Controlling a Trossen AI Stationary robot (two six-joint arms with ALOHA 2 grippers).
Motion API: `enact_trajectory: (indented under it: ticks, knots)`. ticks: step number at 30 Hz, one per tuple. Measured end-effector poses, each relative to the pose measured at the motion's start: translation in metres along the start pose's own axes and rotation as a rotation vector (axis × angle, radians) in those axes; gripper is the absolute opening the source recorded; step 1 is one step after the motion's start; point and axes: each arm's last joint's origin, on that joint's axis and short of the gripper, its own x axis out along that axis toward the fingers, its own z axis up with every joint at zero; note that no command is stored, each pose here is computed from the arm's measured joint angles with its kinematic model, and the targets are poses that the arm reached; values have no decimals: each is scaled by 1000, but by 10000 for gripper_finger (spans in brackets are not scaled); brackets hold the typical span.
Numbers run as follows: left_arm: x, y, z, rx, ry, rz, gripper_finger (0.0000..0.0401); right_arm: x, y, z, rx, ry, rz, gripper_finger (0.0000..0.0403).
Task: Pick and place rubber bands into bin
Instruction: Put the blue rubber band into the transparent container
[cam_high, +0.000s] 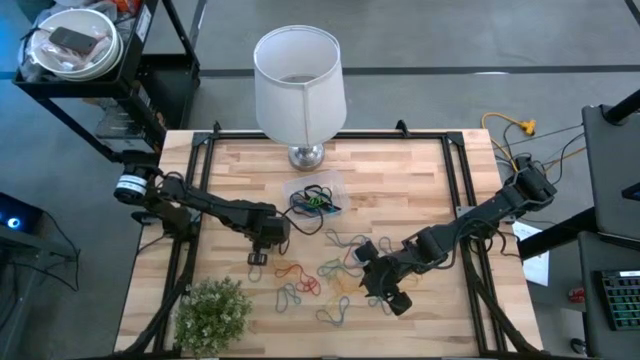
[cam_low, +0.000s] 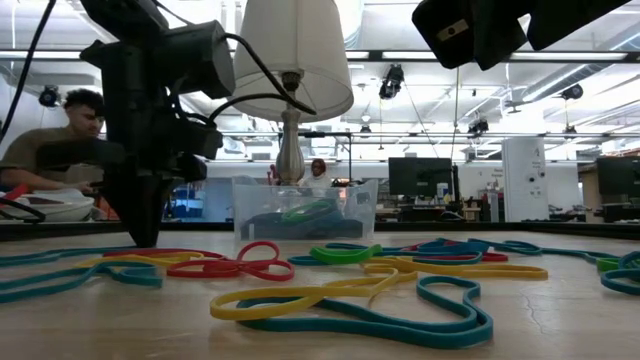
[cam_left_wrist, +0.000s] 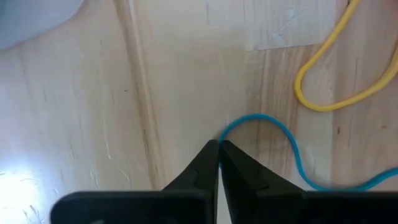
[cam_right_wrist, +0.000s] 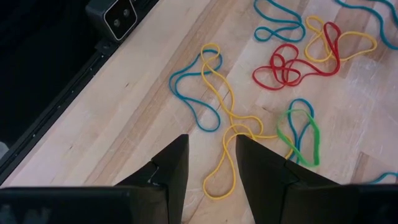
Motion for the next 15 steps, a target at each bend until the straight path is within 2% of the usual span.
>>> enact_trajectory:
  ticks: [12, 15]
  knots:
    - [-44, -4, 9, 37, -184, 69, 0, 0, 0, 0, 0, -2, 0, 127]
    - [-47, -4, 8, 44, -193, 68, 0, 1, 0, -1, 1, 0, 0, 127]
